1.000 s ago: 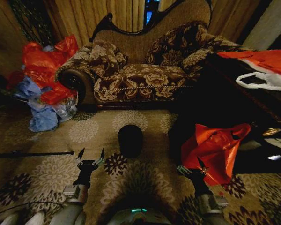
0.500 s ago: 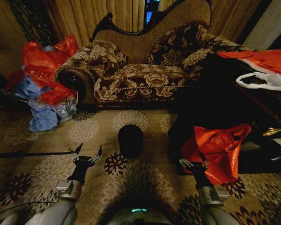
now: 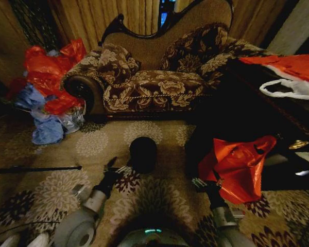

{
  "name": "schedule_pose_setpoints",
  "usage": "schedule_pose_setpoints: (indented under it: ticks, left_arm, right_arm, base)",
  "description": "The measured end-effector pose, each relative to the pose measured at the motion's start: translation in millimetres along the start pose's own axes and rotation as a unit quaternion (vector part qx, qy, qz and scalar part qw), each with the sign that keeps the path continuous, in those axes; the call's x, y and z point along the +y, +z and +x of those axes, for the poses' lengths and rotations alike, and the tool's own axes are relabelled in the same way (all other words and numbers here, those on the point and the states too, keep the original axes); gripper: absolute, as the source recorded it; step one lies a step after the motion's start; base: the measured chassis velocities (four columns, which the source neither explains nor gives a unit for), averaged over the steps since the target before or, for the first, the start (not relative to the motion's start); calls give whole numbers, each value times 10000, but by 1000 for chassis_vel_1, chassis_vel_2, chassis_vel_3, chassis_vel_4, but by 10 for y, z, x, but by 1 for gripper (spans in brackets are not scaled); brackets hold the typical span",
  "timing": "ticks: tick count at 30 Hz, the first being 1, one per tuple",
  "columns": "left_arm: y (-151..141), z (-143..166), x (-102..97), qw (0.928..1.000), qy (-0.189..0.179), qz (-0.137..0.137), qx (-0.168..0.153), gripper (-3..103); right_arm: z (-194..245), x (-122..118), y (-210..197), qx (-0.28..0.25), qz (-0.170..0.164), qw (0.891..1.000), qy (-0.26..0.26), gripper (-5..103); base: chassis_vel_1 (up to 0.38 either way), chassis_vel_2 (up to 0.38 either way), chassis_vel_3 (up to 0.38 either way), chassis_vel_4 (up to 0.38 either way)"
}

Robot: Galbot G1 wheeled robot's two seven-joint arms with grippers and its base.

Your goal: Place a garbage bag over the trash bin.

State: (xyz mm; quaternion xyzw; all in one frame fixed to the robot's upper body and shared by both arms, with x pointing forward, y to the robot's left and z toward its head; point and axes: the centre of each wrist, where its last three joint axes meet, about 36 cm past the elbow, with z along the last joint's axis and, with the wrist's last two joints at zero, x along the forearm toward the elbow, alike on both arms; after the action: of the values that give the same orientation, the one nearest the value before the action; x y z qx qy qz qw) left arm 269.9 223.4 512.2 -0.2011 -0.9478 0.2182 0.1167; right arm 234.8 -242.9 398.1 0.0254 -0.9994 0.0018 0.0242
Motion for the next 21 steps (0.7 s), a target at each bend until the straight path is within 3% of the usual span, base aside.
schedule_pose_setpoints:
  ticks: [2, 4, 5, 10, 12, 13, 15, 17, 18, 21]
  left_arm:
    - [-88, -211, -86, 9987, 337, 294, 224, 100]
    - [-95, -285, -122, 9976, 454, 422, 323, 100]
    - [-90, -420, -194, 9943, 694, 606, 527, 100]
    - [-205, -802, -372, 9859, 1237, 842, 747, 100]
    - [-243, -1127, -556, 9732, 1697, 1173, 1021, 100]
    - [-243, -1127, -556, 9732, 1697, 1173, 1021, 100]
    - [-204, -1295, -715, 9631, 1930, 1413, 1233, 100]
    - [-124, -1490, -997, 9467, 2269, 1686, 1543, 100]
    - [-124, -1490, -997, 9467, 2269, 1686, 1543, 100]
    - [39, -1658, -1355, 9256, 2616, 1904, 1962, 100]
  right_arm:
    - [-3, -30, 56, -6, 70, 10000, 23, 100]
    - [-6, -38, 64, -11, 82, 10000, 38, 100]
    - [-9, -48, 73, -7, 93, 9999, 63, 100]
    - [-4, -56, 136, 81, 145, 9998, 68, 100]
    - [3, -48, 242, 215, 230, 9995, 60, 100]
    - [3, -48, 242, 215, 230, 9995, 60, 100]
    - [4, -43, 294, 279, 245, 9993, 68, 100]
    - [-5, -47, 351, 334, 265, 9990, 95, 100]
    - [-5, -47, 351, 334, 265, 9990, 95, 100]
    - [-10, -63, 372, 392, 276, 9987, 158, 100]
  base:
    - [0, 0, 0, 0]
    - [0, 0, 0, 0]
    - [0, 0, 0, 0]
    - [0, 0, 0, 0]
    - [0, 0, 0, 0]
    - [0, 0, 0, 0]
    - [0, 0, 0, 0]
    - [0, 0, 0, 0]
    - [0, 0, 0, 0]
    - [0, 0, 0, 0]
